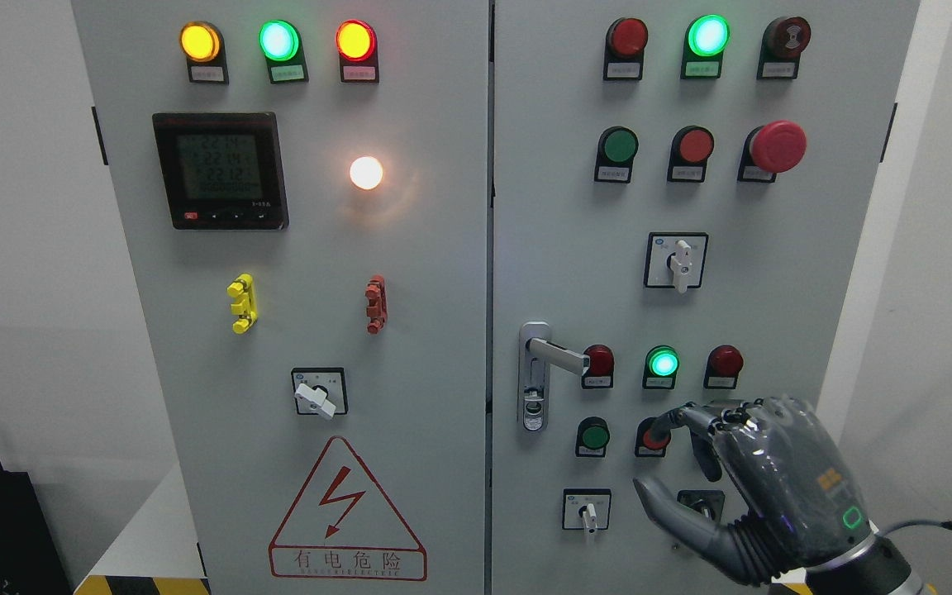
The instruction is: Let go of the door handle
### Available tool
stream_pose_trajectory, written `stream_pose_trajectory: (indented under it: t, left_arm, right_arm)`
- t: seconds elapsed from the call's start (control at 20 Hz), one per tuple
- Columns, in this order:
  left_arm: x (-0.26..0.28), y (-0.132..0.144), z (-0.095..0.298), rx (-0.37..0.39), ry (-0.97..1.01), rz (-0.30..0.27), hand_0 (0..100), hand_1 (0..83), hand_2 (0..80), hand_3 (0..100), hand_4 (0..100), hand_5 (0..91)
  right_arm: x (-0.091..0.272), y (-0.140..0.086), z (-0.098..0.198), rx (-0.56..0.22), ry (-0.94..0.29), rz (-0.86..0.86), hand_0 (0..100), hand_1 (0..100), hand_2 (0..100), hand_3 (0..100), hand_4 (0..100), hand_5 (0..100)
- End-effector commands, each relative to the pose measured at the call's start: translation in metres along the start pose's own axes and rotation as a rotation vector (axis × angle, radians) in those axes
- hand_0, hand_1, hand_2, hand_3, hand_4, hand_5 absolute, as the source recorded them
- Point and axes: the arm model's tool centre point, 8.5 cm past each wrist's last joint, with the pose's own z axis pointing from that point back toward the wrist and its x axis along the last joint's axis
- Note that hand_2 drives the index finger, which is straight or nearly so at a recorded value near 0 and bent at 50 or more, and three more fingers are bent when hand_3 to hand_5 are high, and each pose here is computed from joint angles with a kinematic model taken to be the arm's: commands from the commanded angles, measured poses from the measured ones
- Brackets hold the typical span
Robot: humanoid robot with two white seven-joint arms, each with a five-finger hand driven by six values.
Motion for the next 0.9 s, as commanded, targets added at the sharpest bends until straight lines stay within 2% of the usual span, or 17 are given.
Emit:
stream_pose_trajectory:
  t: [0.0, 0.1, 0.3, 0.5, 0.85]
  left_arm:
    - [-0.002, 0.000, 0.000, 0.000, 0.011, 0.001, 12, 38.9, 0.0, 0, 0, 0.0]
    - [-0.002, 0.000, 0.000, 0.000, 0.011, 0.001, 12, 38.9, 0.0, 0, 0, 0.0]
    - [-0.002, 0.000, 0.000, 0.000, 0.011, 0.001, 12, 38.9, 0.0, 0, 0, 0.0]
    - [-0.002, 0.000, 0.000, 0.000, 0.011, 0.001, 12, 38.9, 0.0, 0, 0, 0.0]
    - [-0.002, 0.000, 0.000, 0.000, 0.011, 0.001, 12, 38.9, 0.0, 0, 0, 0.0]
  right_arm:
    - [0.015, 0.016, 0.000, 0.049, -0.039, -0.026, 40, 20, 48, 95, 96, 100]
    - [0.016, 0.013, -0.008, 0.046, -0.036, -0.021, 40, 20, 48, 95, 96, 100]
    - [0.009, -0.008, -0.029, 0.017, 0.001, -0.044, 40, 20, 48, 95, 96, 100]
    - [0.013, -0.011, -0.036, 0.019, -0.010, -0.049, 41, 18, 49, 100, 100, 100]
    - [0.007, -0.017, -0.042, 0.014, 0.049, -0.016, 42, 18, 52, 100, 100, 100]
